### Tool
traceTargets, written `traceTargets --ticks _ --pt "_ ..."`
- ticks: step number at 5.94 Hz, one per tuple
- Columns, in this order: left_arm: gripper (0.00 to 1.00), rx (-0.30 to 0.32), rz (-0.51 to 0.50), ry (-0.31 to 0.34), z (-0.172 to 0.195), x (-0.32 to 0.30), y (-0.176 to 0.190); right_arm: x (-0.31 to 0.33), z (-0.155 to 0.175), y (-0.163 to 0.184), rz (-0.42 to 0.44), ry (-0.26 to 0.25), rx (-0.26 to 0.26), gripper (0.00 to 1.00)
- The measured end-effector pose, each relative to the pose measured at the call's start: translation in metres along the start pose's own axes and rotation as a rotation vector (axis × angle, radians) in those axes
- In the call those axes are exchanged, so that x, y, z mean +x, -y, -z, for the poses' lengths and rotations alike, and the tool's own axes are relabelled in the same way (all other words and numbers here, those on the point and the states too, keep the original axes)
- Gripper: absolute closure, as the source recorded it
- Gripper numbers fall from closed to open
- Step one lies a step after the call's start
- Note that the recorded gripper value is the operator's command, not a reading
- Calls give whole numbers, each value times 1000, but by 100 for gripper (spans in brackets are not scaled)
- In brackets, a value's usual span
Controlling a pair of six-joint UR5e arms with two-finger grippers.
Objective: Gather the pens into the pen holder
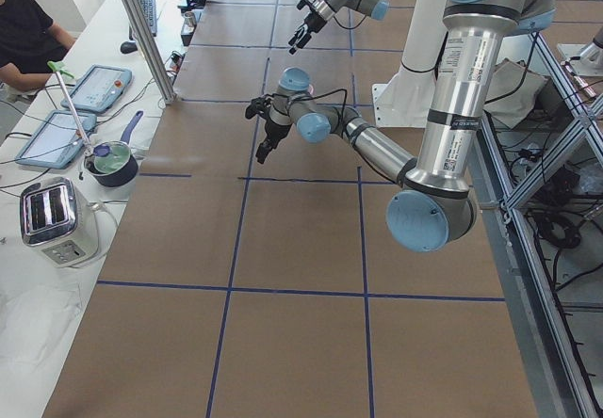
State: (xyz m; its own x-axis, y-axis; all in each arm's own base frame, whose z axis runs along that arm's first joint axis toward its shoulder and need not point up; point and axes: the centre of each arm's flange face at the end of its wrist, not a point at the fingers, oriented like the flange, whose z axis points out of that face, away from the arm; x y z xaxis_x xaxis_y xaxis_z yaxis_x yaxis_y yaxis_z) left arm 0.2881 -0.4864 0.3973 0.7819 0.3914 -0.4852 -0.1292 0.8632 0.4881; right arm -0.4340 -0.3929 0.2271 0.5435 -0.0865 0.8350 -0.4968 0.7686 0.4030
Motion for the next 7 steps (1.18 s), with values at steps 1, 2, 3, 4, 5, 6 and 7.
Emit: traceTargets --ticks 1,2,3,4,5,6,7 --pt "0 -51 -15 34 7 -40 4 57 0 41 20 -21 -118 1" --pt "0 -98 19 0 24 -96 2 131 2 86 57 -49 -238 1" --pt "0 -138 104 -69 44 -154 -15 215 5 124 106 -82 -342 1" --pt "0 -161 191 -107 59 -196 -35 296 9 154 143 -111 -421 1" --pt "0 -179 222 -112 67 -225 -49 374 21 184 149 -118 -483 1" --pt "0 -202 205 -107 69 -257 -59 449 36 204 146 -115 -527 1" --pt "0 -239 207 -107 60 -289 -72 520 44 209 152 -130 -564 1"
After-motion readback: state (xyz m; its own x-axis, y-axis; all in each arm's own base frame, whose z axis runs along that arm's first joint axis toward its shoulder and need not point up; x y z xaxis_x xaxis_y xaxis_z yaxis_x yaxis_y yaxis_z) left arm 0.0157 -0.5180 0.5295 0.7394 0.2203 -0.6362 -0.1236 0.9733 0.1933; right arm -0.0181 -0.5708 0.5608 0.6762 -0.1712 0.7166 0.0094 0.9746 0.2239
